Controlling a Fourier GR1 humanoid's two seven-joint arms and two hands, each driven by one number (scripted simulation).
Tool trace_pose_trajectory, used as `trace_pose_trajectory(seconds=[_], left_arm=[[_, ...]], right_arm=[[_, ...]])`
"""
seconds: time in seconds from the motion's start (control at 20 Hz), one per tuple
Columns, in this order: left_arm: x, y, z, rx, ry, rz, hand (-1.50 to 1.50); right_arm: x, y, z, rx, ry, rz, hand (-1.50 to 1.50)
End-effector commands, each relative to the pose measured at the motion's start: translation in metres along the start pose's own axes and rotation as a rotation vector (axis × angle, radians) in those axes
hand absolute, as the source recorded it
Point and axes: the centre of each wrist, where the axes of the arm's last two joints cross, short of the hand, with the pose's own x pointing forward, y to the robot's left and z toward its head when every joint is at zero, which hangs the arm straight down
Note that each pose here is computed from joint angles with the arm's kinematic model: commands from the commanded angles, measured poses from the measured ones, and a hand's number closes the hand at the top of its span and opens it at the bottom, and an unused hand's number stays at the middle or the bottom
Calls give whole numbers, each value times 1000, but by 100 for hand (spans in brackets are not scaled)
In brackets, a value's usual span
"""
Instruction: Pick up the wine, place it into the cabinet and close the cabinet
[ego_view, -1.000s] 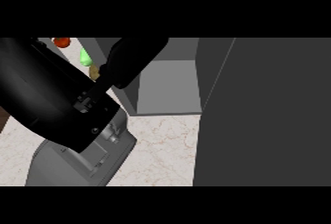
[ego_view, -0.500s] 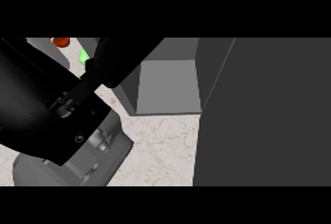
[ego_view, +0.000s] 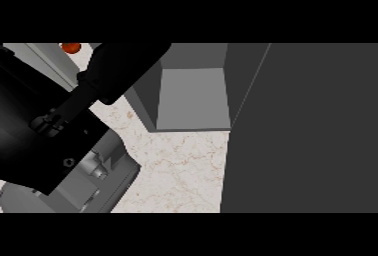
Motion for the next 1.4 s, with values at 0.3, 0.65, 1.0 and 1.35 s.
trace_pose_trajectory(seconds=[0.3,0.65,1.0,1.35], left_arm=[[-22,15,2,-14,226,-39,-150],[-60,19,5,1,296,-78,-150],[-95,31,4,51,345,-107,-150],[-151,44,0,179,323,-193,-150]], right_arm=[[16,-10,10,-31,-12,48,-150],[16,-12,12,-103,-40,90,-150],[8,-33,21,-86,-43,81,-150],[21,-19,39,-76,-37,105,-150]])
